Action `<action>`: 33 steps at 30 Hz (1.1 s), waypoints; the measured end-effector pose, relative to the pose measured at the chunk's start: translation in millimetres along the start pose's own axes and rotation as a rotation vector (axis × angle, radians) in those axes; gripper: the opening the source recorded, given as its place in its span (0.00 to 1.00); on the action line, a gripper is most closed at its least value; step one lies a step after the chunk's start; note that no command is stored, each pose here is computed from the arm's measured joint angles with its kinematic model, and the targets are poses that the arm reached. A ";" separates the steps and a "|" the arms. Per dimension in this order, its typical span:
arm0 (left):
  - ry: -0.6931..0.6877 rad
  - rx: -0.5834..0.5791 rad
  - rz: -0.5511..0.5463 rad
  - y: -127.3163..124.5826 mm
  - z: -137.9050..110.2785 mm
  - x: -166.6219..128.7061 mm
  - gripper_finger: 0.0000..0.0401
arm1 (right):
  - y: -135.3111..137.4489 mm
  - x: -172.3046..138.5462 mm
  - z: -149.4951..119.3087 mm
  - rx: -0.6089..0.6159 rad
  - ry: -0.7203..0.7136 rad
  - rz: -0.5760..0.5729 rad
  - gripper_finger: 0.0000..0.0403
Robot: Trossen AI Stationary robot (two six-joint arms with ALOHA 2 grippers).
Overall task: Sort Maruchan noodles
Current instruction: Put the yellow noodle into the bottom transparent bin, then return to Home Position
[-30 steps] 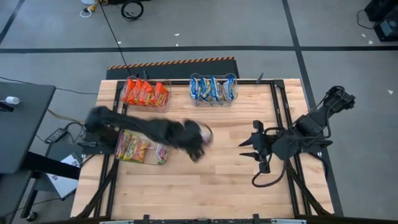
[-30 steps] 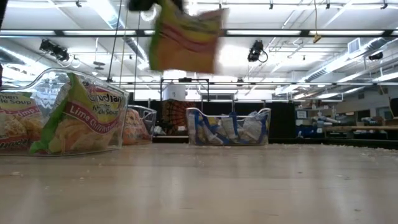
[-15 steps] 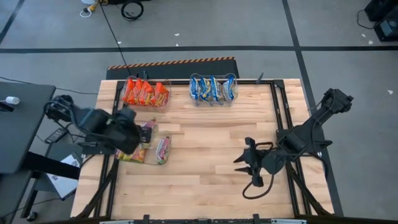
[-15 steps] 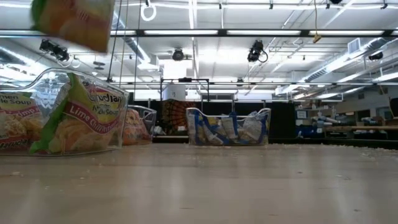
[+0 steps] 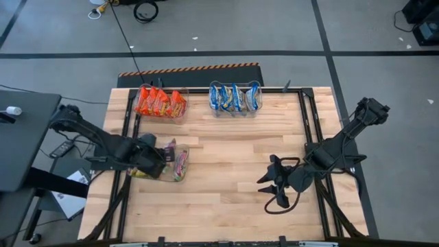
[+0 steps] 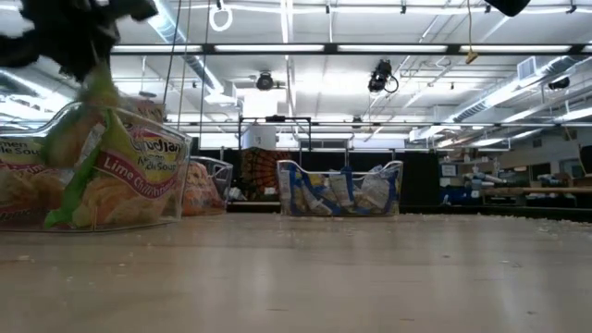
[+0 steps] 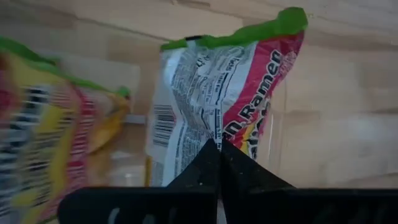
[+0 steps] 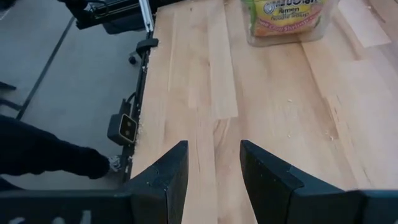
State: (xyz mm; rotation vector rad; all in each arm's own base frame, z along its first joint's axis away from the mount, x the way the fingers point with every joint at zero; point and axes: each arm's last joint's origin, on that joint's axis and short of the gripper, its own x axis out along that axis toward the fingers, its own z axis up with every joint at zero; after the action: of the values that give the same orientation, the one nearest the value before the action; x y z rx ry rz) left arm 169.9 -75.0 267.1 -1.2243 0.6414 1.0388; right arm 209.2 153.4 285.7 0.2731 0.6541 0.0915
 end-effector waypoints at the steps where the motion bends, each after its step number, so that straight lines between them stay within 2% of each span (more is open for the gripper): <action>1: 0.001 -0.020 -0.007 0.9 -2.0 8.8 0.01 | 0.1 0.0 -0.1 0.000 0.002 0.003 0.37; 6: 0.036 -0.067 0.038 17.7 -7.0 44.8 0.02 | 0.2 -0.1 0.0 0.017 0.002 0.004 0.37; 8: 0.065 -0.060 0.103 25.1 -6.1 50.4 0.02 | 0.2 -0.1 0.1 0.023 0.002 0.004 0.37; 10: 0.105 -0.045 0.184 30.0 -4.5 49.1 0.03 | 0.2 -0.1 0.1 0.021 0.002 0.004 0.37; 14: 0.205 0.085 0.339 37.4 -1.6 40.2 0.09 | -3.2 1.1 2.8 0.008 -0.014 -0.022 0.37; 18: 0.237 0.157 0.388 37.5 2.5 30.0 0.21 | -11.3 4.5 10.0 0.004 -0.042 -0.052 0.37; 23: 0.231 0.257 0.328 29.9 5.2 24.0 0.39 | -29.9 9.8 23.4 0.025 -0.105 -0.155 0.37; 26: 0.180 0.313 0.252 16.9 12.2 15.3 0.47 | -46.3 13.6 36.0 -0.036 -0.140 -0.205 0.37; 29: 0.120 0.370 0.185 4.1 24.8 0.0 0.51 | -60.3 15.7 52.1 -0.073 -0.215 -0.221 0.37; 33: 0.078 0.439 0.063 -7.2 43.3 -22.0 0.50 | -74.0 15.4 71.9 -0.169 -0.316 -0.202 0.32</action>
State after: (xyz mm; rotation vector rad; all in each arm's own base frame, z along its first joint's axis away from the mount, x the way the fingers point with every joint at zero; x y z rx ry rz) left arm 161.6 -39.9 300.5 -0.8664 0.9189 0.8466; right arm 265.1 69.0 310.6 0.0549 0.3540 -0.0892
